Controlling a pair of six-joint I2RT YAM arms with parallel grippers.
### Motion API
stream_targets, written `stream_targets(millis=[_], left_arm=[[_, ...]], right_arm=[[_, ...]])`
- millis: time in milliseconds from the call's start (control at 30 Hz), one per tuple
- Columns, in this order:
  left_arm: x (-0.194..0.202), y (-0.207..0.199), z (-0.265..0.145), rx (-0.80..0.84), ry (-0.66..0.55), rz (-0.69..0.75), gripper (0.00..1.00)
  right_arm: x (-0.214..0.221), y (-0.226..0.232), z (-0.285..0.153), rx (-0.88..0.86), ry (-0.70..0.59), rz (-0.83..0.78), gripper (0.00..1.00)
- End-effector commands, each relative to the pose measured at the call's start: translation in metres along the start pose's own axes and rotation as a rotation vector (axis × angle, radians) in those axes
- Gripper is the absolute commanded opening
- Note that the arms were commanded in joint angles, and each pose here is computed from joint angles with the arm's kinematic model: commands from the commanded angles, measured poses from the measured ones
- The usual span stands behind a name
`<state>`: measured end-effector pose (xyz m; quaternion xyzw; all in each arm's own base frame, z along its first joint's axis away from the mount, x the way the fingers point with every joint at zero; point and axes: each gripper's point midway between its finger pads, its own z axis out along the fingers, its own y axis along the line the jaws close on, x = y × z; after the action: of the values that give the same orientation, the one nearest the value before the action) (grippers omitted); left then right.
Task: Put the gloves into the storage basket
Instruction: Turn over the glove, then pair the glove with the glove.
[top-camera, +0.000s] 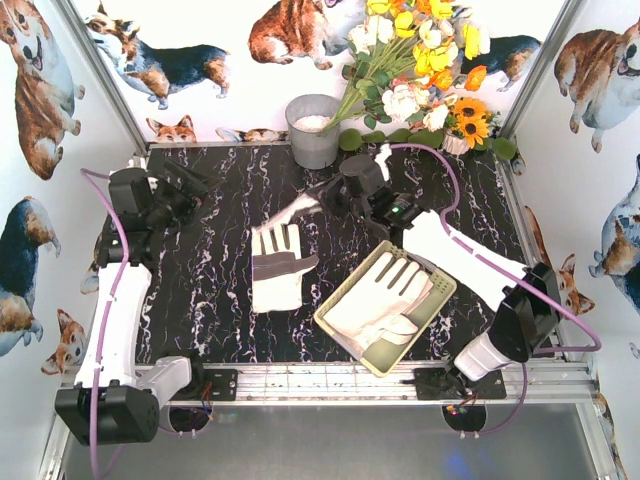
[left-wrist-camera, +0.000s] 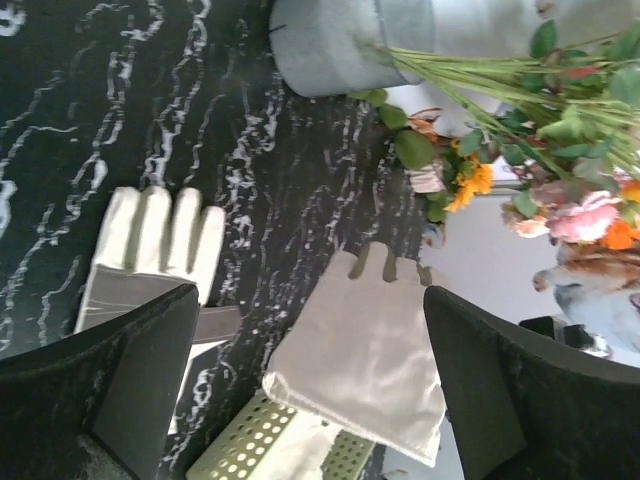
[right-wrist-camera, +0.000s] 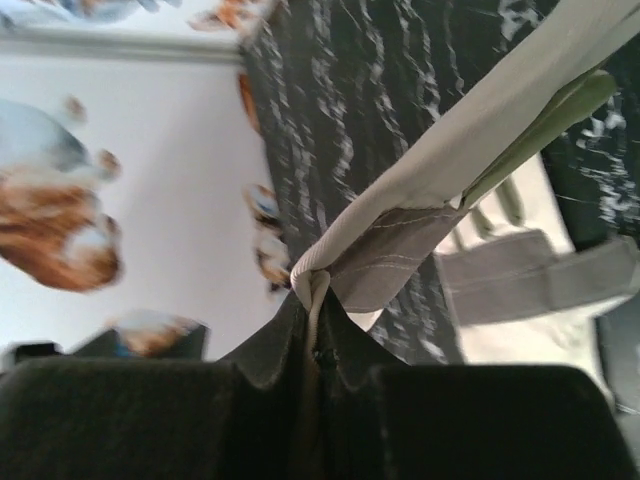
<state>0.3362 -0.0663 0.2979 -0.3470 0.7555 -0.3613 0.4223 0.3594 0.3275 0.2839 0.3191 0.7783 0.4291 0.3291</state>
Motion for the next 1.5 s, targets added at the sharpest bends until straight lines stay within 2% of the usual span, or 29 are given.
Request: stream_targets(millis=[0,167,367,667,833,1000,1233,1367,1467], left_arm=[[-0.001,0.018,-0.007,-0.038,0.053,0.103,0.89],[0.008,0.043,0.003,-0.101,0.143,0.173,0.89],[0.012,0.071,0.003,-0.177,0.166,0.248,0.89],[0.039,0.103,0.019,-0.175,0.261,0.225,0.87],[0.046,0.112,0.024,-0.179,0.309,0.275,0.86],[0.068,0.132,0.033,-0.176,0.445,0.272,0.83],[0.120,0.154,0.051,-0.135,0.698,0.312,0.60],[0.143,0.167,0.061,-0.155,0.786,0.341,0.45],[0.149,0.183,0.067,-0.214,0.807,0.361,0.42]], right_arm=[[0.023,0.001,-0.005,-0.014,0.148,-0.267,0.00],[0.072,0.017,0.016,-0.125,0.365,-0.401,0.00],[0.126,0.044,0.030,-0.345,0.532,-0.492,0.00],[0.166,-0.049,0.064,-0.293,0.689,-0.530,0.00],[0.167,-0.087,0.068,-0.228,0.695,-0.548,0.00],[0.160,-0.121,0.067,-0.110,0.667,-0.567,0.00],[0.146,-0.168,0.065,0.084,0.612,-0.568,0.00],[0.138,-0.176,0.064,0.141,0.576,-0.566,0.00],[0.136,-0.177,0.064,0.151,0.569,-0.567,0.00]])
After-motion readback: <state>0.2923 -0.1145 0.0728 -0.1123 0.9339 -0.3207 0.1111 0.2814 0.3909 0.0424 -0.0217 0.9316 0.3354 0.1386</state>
